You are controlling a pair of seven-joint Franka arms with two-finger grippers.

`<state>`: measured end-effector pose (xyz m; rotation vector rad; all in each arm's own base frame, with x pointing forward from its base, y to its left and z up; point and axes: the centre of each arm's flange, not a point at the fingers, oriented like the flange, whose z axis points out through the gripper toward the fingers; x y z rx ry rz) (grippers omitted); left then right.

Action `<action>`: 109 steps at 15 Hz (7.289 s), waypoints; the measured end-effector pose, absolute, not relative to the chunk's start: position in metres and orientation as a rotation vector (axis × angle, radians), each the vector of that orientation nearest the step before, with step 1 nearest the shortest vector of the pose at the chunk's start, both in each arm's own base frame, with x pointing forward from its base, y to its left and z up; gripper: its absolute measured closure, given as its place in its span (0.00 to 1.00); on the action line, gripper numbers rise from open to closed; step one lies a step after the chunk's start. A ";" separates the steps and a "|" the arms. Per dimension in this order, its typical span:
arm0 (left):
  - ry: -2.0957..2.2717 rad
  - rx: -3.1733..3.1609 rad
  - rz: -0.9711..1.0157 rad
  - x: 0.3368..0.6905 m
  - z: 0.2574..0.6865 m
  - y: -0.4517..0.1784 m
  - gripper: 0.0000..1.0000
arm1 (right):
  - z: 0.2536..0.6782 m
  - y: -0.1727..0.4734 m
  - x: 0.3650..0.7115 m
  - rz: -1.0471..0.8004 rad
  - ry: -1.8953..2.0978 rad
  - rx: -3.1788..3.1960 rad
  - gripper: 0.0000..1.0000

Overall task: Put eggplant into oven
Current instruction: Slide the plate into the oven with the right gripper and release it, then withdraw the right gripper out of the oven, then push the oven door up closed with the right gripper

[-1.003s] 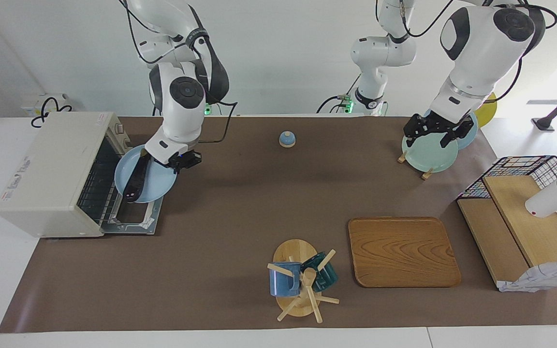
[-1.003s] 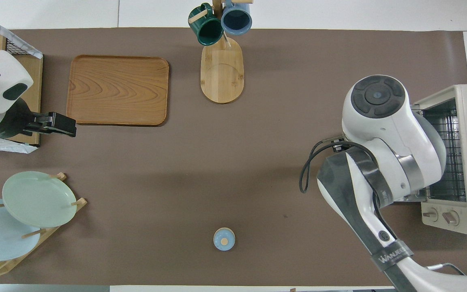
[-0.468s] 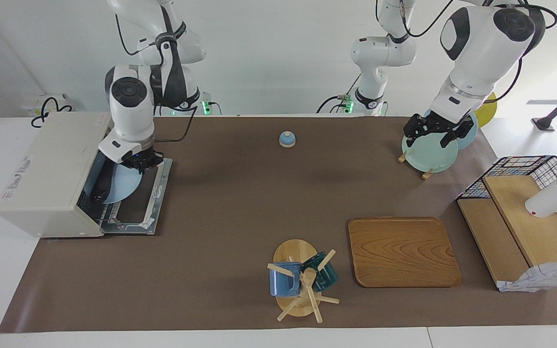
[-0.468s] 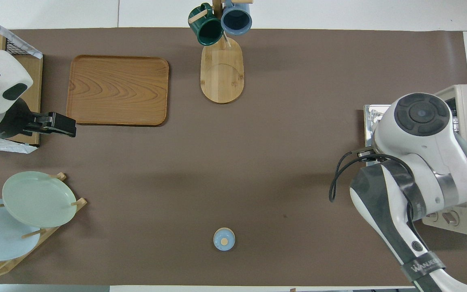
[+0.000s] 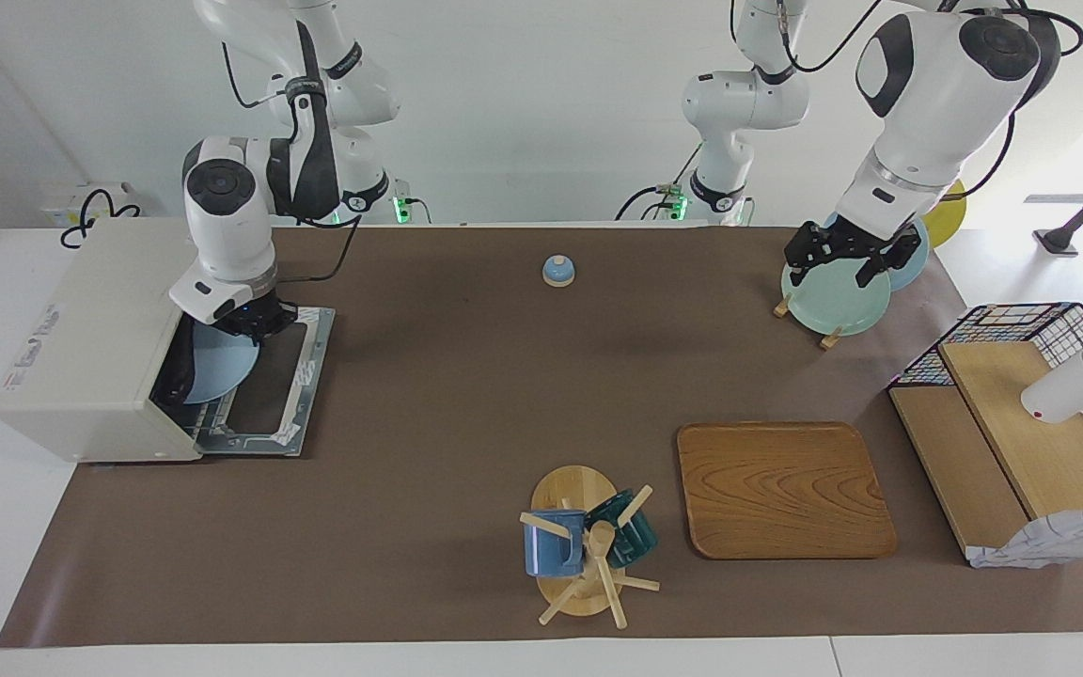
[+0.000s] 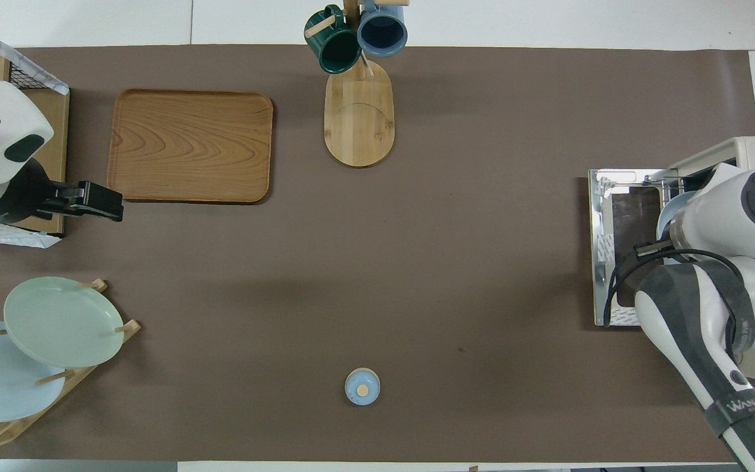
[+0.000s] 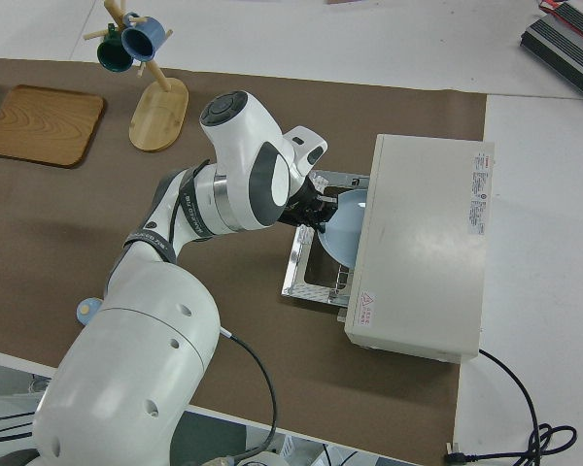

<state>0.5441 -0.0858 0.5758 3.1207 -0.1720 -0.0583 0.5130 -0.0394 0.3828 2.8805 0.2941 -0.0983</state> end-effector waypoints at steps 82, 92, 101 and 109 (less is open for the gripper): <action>-0.172 3.121 -0.058 0.544 0.576 -0.086 0.00 | 0.477 -0.091 0.538 -0.257 0.420 2.979 0.99; -0.172 3.121 -0.058 0.544 0.576 -0.086 0.00 | 0.569 -0.019 0.551 -0.140 0.326 3.090 0.40; -0.171 3.121 -0.058 0.544 0.576 -0.086 0.00 | 0.568 -0.017 0.549 -0.164 0.147 3.130 0.00; -0.171 3.121 -0.058 0.544 0.576 -0.085 0.00 | 0.569 -0.023 0.545 -0.178 0.137 3.112 0.00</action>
